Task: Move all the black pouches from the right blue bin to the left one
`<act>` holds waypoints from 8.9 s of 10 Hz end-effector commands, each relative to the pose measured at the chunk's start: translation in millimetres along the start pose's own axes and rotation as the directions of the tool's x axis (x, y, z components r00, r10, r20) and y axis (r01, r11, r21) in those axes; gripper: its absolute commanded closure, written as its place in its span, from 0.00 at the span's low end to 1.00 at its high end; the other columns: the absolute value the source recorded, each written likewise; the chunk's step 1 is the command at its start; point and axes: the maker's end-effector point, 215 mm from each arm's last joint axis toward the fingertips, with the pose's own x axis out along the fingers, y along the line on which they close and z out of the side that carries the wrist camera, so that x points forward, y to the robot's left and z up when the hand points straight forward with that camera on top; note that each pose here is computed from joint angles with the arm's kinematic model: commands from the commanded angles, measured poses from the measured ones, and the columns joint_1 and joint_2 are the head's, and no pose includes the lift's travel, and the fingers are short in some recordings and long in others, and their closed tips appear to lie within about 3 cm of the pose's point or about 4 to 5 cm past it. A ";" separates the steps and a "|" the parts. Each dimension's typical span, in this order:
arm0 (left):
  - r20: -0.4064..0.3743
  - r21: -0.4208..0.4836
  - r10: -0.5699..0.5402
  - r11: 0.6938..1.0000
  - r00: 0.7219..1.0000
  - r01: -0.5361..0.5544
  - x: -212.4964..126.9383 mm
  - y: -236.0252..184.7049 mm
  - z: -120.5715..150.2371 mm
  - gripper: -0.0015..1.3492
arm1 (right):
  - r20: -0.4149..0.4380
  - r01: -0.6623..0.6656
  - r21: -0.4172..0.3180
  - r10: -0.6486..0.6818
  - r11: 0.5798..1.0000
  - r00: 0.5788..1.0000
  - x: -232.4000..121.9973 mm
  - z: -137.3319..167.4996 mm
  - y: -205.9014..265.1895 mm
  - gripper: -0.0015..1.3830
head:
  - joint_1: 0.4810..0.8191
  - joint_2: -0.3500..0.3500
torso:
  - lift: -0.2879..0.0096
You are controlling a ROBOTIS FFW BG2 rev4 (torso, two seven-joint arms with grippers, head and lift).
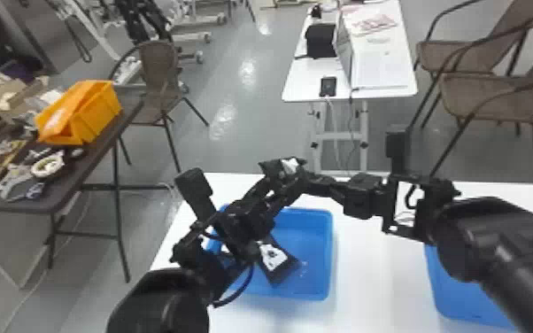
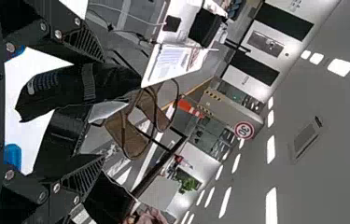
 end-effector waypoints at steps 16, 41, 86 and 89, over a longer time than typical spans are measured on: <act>0.071 0.350 0.377 0.858 0.923 -0.377 -83.9 138.9 -41.3 0.91 | 0.190 0.465 -0.001 -0.457 0.885 0.869 -175.7 -3.9 -111.4 0.22 | 0.63 0.84 | 0.97; 0.263 0.123 0.283 0.938 0.922 -0.323 -80.5 91.6 7.8 0.19 | -0.166 0.962 0.056 -0.948 0.265 0.271 -437.0 -207.0 -239.8 0.22 | 0.63 0.36 | 0.97; 0.213 0.169 0.229 0.949 0.950 -0.266 -39.0 57.8 34.4 0.90 | 0.103 0.215 -0.165 -0.200 0.962 0.974 -66.3 23.3 -49.4 0.07 | 0.63 0.92 | 0.97; 0.058 0.326 0.343 0.881 0.938 -0.342 -58.4 100.8 -30.5 0.90 | 0.176 0.464 -0.090 -0.444 0.881 0.879 -162.3 7.7 -97.5 0.23 | 0.63 0.82 | 0.97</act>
